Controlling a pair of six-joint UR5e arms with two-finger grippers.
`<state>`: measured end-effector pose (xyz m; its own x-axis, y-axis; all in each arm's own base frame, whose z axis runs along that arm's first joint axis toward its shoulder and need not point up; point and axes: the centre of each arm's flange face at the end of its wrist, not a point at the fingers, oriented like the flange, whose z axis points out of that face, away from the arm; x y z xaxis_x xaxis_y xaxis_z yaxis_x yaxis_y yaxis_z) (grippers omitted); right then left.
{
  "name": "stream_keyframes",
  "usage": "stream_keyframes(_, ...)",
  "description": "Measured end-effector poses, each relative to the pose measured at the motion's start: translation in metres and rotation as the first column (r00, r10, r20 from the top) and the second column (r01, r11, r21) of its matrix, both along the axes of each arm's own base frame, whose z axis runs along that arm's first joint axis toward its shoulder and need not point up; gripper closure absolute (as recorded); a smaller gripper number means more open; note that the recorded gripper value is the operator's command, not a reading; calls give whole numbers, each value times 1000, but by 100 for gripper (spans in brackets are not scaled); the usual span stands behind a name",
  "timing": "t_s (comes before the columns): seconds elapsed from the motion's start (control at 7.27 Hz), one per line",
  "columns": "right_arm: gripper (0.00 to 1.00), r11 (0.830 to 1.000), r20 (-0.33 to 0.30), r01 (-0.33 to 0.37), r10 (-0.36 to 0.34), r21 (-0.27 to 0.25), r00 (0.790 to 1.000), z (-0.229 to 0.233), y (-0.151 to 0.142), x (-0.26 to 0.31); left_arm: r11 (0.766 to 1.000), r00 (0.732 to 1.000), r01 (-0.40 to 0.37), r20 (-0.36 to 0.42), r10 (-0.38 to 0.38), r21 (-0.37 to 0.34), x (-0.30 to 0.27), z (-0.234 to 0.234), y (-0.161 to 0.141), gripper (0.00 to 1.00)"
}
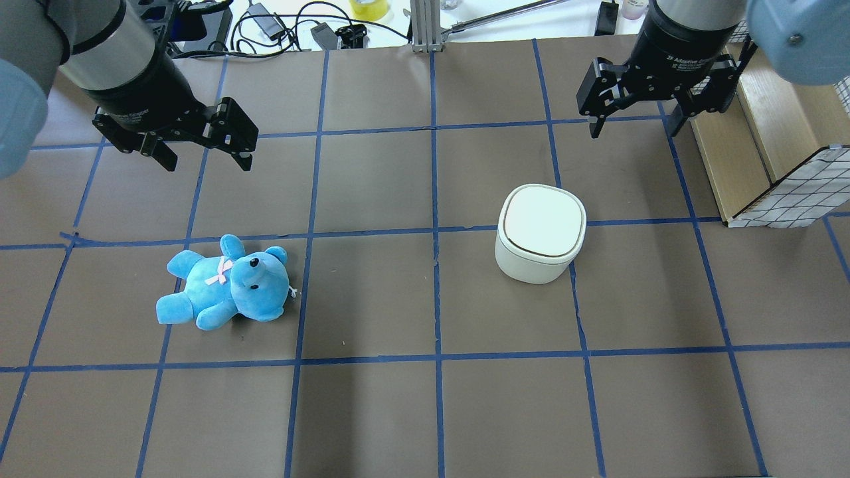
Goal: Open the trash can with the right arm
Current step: 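Move the right gripper over the white trash can lid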
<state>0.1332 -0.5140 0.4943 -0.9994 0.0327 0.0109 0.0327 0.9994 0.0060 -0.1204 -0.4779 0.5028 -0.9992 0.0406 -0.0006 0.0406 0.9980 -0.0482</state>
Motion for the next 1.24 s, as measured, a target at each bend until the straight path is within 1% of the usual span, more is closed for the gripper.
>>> stream_keyframes(0.14,82,1000,-4,-11,11,-3,1000,0,5,18,1000,1000,0,0,0,0,0,0,0,0)
stream_keyframes(0.28,96,1000,-8,-20,20,-5,1000,-1,11,43,1000,1000,0,0,0,0,0,0,0,0)
stream_keyframes(0.41,100,999,-9,-33,33,-2,999,-5,15,63,1000,1000,0,-1,0,0,0,0,0,0)
stream_keyframes(0.83,100,998,-6,-53,54,43,999,-38,12,79,1000,1000,0,-1,0,0,0,0,0,0)
stream_keyframes(0.96,100,998,-4,-55,55,31,998,-61,10,78,1000,1000,0,0,0,0,0,0,0,0)
stream_keyframes(1.24,100,998,-2,-54,54,-30,999,-100,8,73,1000,1000,0,0,0,0,0,0,0,0)
